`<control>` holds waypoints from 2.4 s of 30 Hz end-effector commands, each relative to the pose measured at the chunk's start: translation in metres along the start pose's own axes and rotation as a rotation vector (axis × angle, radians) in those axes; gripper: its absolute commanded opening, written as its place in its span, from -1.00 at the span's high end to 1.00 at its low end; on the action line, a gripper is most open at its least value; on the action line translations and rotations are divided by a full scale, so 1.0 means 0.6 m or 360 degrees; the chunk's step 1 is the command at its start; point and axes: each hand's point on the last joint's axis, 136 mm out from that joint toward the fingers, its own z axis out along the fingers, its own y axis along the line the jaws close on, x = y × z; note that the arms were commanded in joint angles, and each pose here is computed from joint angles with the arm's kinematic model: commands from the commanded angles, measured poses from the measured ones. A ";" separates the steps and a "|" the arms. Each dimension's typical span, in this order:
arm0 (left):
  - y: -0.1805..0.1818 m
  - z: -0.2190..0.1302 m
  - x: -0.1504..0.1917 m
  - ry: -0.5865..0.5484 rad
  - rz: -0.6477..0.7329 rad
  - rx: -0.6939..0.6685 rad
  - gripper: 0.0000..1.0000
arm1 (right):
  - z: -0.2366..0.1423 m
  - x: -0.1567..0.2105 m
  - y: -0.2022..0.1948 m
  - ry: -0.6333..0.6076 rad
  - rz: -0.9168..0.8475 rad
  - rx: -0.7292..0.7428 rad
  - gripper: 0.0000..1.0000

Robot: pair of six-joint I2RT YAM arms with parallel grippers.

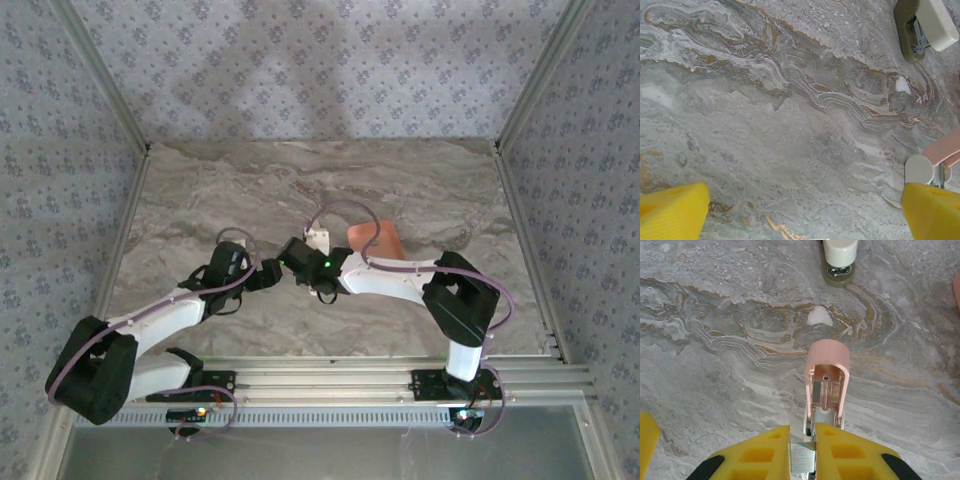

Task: Load the staples into the stapler

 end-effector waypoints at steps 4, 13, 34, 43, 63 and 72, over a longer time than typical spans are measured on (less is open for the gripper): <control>-0.021 -0.006 -0.027 -0.0061 0.0046 0.0056 -0.96 | 0.014 0.026 -0.023 0.0014 0.0048 0.0093 0.67; -0.022 -0.011 -0.029 -0.0071 0.0051 0.0067 -0.96 | 0.030 0.049 -0.030 0.0069 0.0049 0.0110 0.67; -0.026 -0.012 -0.030 -0.0073 0.0062 0.0082 -0.96 | -0.004 0.028 -0.017 -0.0027 0.0028 0.0064 0.67; -0.025 -0.014 -0.030 -0.0077 0.0065 0.0081 -0.96 | 0.002 0.033 -0.017 -0.0001 0.0031 0.0063 0.67; -0.021 -0.018 -0.029 -0.0086 0.0070 0.0066 -0.96 | 0.029 0.063 -0.032 0.0125 0.0034 0.0127 0.68; -0.022 -0.017 -0.030 -0.0088 0.0068 0.0072 -0.96 | 0.032 0.071 -0.047 0.0152 0.0018 0.0189 0.68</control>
